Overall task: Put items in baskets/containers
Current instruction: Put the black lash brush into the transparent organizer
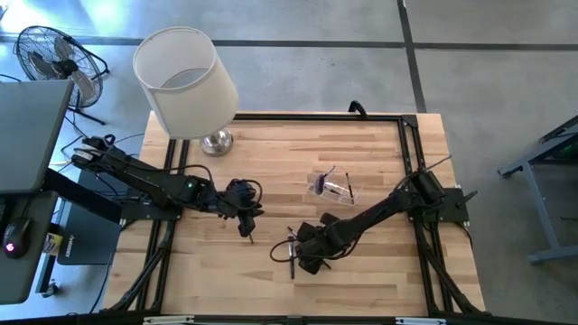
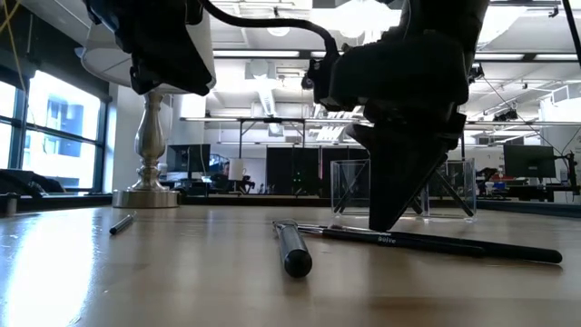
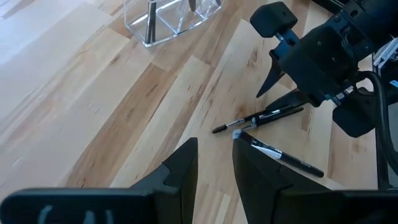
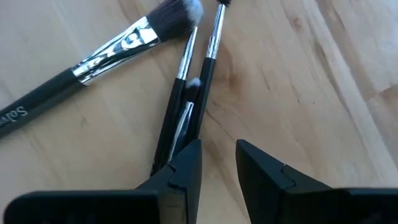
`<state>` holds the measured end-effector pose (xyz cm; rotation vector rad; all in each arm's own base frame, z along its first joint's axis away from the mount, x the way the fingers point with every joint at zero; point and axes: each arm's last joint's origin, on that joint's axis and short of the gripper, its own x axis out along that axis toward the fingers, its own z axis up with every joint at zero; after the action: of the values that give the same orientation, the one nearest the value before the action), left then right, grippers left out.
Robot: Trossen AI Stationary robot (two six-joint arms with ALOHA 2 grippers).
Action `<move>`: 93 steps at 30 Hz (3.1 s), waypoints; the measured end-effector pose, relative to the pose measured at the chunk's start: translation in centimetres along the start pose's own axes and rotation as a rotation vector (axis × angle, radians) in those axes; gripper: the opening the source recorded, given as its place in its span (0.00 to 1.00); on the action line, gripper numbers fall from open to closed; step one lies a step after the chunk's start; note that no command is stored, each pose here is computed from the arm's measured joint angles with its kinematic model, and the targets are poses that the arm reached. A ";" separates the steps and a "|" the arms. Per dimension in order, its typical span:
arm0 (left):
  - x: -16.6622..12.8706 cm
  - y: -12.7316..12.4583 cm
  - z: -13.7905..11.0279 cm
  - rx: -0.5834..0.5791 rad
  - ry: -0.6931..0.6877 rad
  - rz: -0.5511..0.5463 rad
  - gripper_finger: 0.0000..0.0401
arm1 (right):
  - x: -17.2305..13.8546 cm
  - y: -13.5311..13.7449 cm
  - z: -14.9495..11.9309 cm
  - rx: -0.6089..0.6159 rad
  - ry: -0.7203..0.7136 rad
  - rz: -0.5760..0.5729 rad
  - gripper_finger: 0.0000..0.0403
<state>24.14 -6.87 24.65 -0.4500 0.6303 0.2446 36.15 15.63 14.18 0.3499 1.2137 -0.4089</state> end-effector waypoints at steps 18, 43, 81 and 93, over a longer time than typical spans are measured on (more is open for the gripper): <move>0.0 0.0 0.0 0.000 0.000 -0.002 0.25 | 0.0 0.6 0.3 0.040 -0.010 0.077 0.23; 0.0 0.0 0.0 -0.003 0.003 -0.004 0.25 | 0.1 -0.5 0.5 0.000 -0.032 -0.046 0.23; 0.0 0.0 0.0 0.005 0.006 -0.002 0.25 | 0.7 0.2 0.8 0.002 -0.038 0.039 0.23; 0.4 0.2 -0.4 0.040 0.036 0.030 0.25 | 1.2 -0.1 0.8 -0.191 -0.022 0.007 0.02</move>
<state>24.19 -6.88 24.01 -0.4075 0.6759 0.2523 37.14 14.98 13.27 0.1848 1.2184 -0.2872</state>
